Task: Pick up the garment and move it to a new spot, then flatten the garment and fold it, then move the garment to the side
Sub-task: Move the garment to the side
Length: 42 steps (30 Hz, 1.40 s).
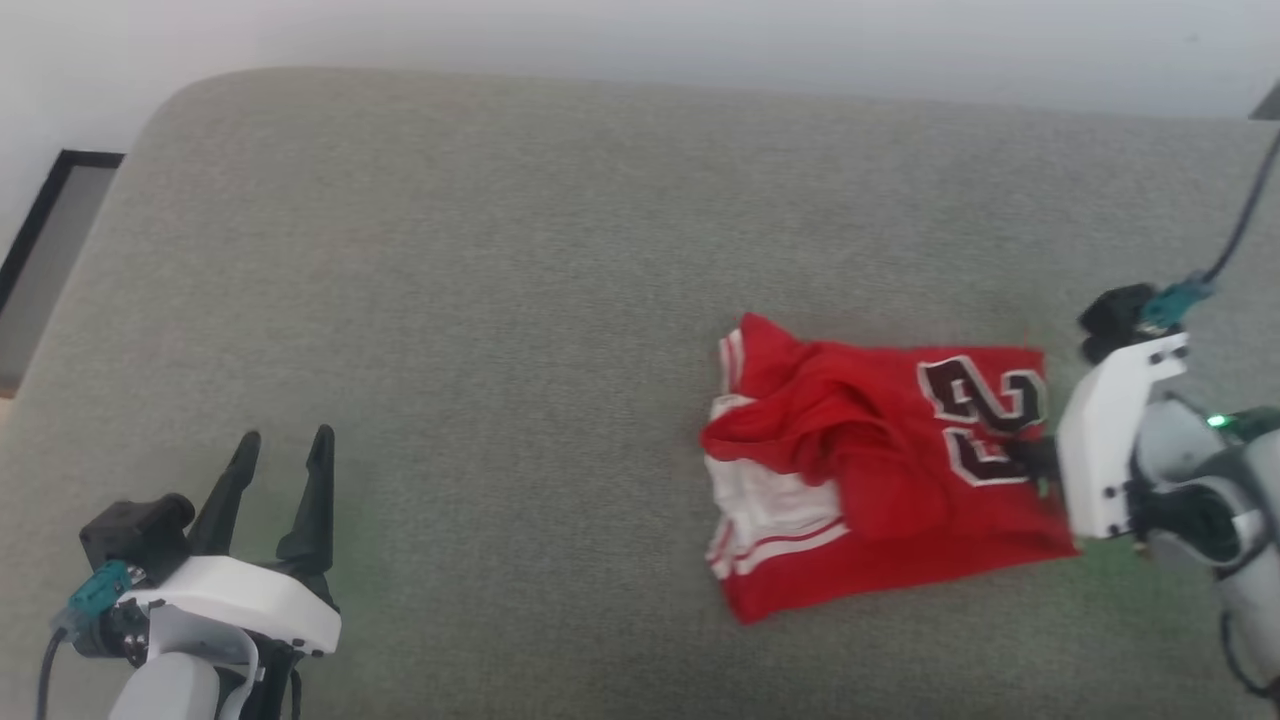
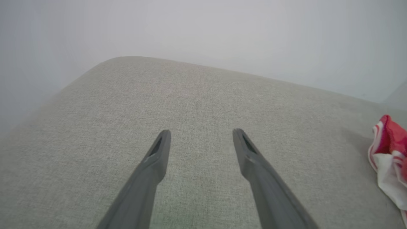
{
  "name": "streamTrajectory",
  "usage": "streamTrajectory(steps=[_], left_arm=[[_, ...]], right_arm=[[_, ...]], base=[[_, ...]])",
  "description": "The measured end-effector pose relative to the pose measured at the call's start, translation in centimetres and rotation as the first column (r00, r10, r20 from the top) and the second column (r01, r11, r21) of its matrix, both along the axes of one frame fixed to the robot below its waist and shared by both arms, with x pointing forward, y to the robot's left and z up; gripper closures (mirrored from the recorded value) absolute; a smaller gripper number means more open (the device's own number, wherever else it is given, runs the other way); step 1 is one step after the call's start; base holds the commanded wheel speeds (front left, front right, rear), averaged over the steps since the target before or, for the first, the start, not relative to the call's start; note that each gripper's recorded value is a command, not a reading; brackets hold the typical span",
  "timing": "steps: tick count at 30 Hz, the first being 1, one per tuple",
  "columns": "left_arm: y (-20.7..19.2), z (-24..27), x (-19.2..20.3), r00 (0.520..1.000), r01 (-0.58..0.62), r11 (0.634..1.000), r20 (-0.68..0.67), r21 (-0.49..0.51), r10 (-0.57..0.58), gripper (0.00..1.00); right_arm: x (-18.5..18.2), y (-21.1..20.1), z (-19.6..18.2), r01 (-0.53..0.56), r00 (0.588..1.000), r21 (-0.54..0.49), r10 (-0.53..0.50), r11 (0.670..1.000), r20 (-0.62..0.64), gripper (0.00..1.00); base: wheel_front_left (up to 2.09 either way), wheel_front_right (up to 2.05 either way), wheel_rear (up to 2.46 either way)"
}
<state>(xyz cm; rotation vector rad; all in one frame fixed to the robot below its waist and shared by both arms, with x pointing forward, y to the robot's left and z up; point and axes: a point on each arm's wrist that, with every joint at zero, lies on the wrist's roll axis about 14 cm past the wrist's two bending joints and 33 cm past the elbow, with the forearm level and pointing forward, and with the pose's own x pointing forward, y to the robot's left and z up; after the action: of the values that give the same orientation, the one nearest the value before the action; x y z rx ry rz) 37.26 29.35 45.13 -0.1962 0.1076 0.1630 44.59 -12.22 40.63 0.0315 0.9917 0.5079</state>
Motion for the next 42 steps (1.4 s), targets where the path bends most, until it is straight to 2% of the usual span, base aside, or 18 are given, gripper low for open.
streamTrajectory(steps=[9,17,25,29,35,42], left_arm=[[-3.0,0.3,3.3,0.994,0.109,0.994,0.017,0.007,-0.109,0.0],[-7.3,0.4,6.9,0.97,0.241,0.97,0.04,0.003,-0.241,0.0],[-11.9,0.0,10.4,0.927,0.373,0.928,0.051,0.002,-0.373,0.0],[-15.0,-0.4,12.4,0.89,0.452,0.892,0.062,-0.003,-0.451,0.0],[-18.0,-1.3,14.1,0.846,0.531,0.847,0.065,-0.007,-0.53,0.0],[-21.0,-2.6,15.5,0.793,0.608,0.794,0.065,-0.012,-0.606,0.0]], right_arm=[[1.5,-7.9,2.3,0.154,0.983,-0.094,-0.143,0.984,0.111,1.0],[2.5,-15.1,5.1,0.302,0.933,-0.165,-0.256,0.939,0.251,1.0],[2.7,-21.9,6.8,0.443,0.869,-0.216,-0.357,0.87,0.342,1.0],[2.8,-25.5,7.5,0.506,0.832,-0.254,-0.389,0.824,0.396,1.0],[3.2,-29.2,8.1,0.558,0.796,-0.309,-0.391,0.77,0.462,1.0],[3.8,-32.5,8.2,0.582,0.784,-0.406,-0.352,0.705,0.512,1.0]], base=[[0.0,0.0,0.0],[0.0,0.0,0.0],[0.0,0.0,0.0],[0.0,0.0,0.0],[0.0,0.0,0.0],[0.0,0.0,0.0]])
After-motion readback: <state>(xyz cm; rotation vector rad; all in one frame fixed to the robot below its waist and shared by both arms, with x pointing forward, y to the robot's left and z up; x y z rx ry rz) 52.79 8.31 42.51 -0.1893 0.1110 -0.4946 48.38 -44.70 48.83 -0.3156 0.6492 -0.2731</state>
